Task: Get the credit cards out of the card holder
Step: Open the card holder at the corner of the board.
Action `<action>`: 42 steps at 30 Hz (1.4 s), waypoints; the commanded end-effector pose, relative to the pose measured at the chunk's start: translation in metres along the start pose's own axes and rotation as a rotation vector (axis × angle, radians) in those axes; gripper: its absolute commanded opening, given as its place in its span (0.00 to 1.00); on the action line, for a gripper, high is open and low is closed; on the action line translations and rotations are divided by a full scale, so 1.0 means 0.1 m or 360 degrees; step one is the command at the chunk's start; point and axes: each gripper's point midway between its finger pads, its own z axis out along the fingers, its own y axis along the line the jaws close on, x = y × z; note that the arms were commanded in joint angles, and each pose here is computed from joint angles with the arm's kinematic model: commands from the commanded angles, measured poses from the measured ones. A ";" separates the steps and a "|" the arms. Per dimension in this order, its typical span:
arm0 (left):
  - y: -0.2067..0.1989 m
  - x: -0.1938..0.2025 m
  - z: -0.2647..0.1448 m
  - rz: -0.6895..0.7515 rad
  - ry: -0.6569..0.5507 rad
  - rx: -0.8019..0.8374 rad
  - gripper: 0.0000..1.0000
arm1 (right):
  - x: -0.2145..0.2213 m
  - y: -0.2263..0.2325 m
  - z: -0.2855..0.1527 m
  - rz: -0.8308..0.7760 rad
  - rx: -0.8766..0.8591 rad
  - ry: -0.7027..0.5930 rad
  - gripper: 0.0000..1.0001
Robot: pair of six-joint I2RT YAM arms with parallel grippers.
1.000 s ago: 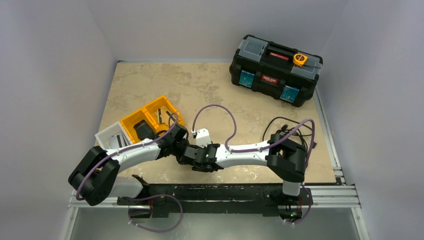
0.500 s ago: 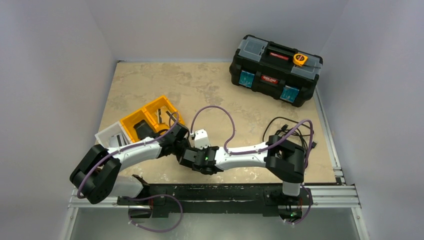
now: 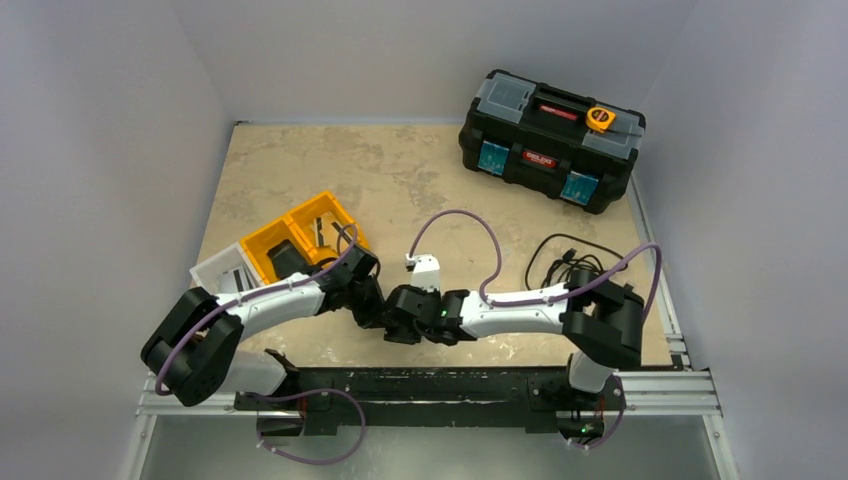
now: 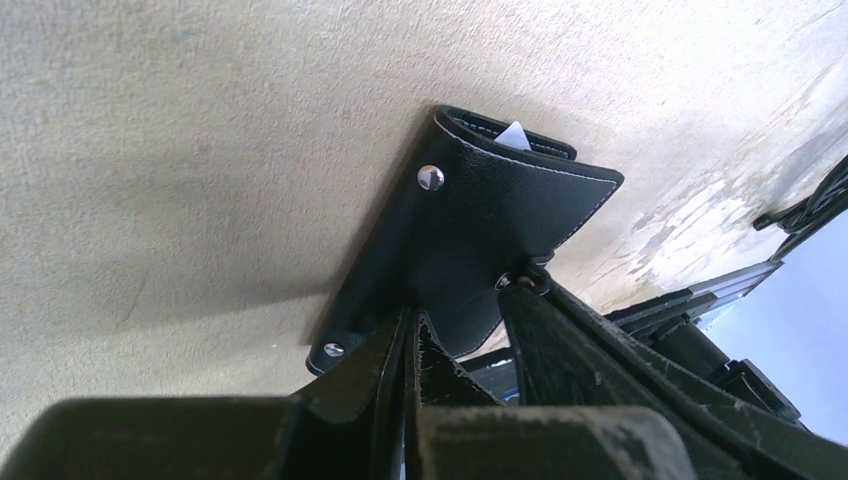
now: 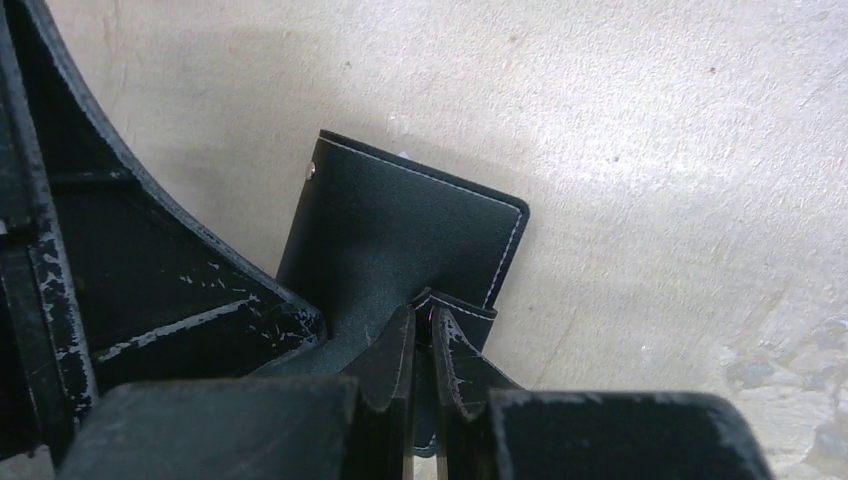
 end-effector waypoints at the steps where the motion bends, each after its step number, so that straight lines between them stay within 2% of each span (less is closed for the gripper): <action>1: 0.66 -0.13 0.12 -0.0039 -0.0168 -0.0420 0.00 | -0.09 -0.15 0.02 0.0165 -0.0077 0.0034 0.00; 9: 0.62 -0.15 0.10 -0.0003 -0.0184 -0.0401 0.00 | -0.30 -0.28 -0.10 0.0396 -0.0276 0.0028 0.00; 14: 0.32 -0.23 -0.10 0.0152 -0.0239 -0.0242 0.00 | -0.49 -0.25 -0.28 0.0410 -0.0305 -0.0016 0.00; 15: 0.25 -0.25 -0.19 0.0187 -0.0270 -0.0211 0.02 | -0.58 -0.24 -0.32 0.0410 -0.0309 -0.0054 0.00; 20: 0.16 -0.36 -0.60 0.0314 -0.0421 -0.0191 0.23 | -0.77 -0.01 -0.60 0.0373 -0.0413 -0.0094 0.00; 25: 0.17 -0.36 -0.77 0.0367 -0.0472 -0.0180 0.28 | -0.82 0.26 -0.73 0.0307 -0.0475 -0.0090 0.00; 29: 0.22 -0.34 -0.77 0.0373 -0.0470 -0.0181 0.29 | -0.82 0.41 -0.75 0.0275 -0.0477 -0.0076 0.00; 34: 0.25 -0.30 -0.71 0.0381 -0.0446 -0.0167 0.28 | -0.67 0.22 -0.61 0.0253 -0.0356 -0.0030 0.00; 42: 0.22 -0.27 -0.58 0.0411 -0.0387 -0.0136 0.25 | -0.35 -0.64 -0.30 0.0311 -0.0043 0.0068 0.00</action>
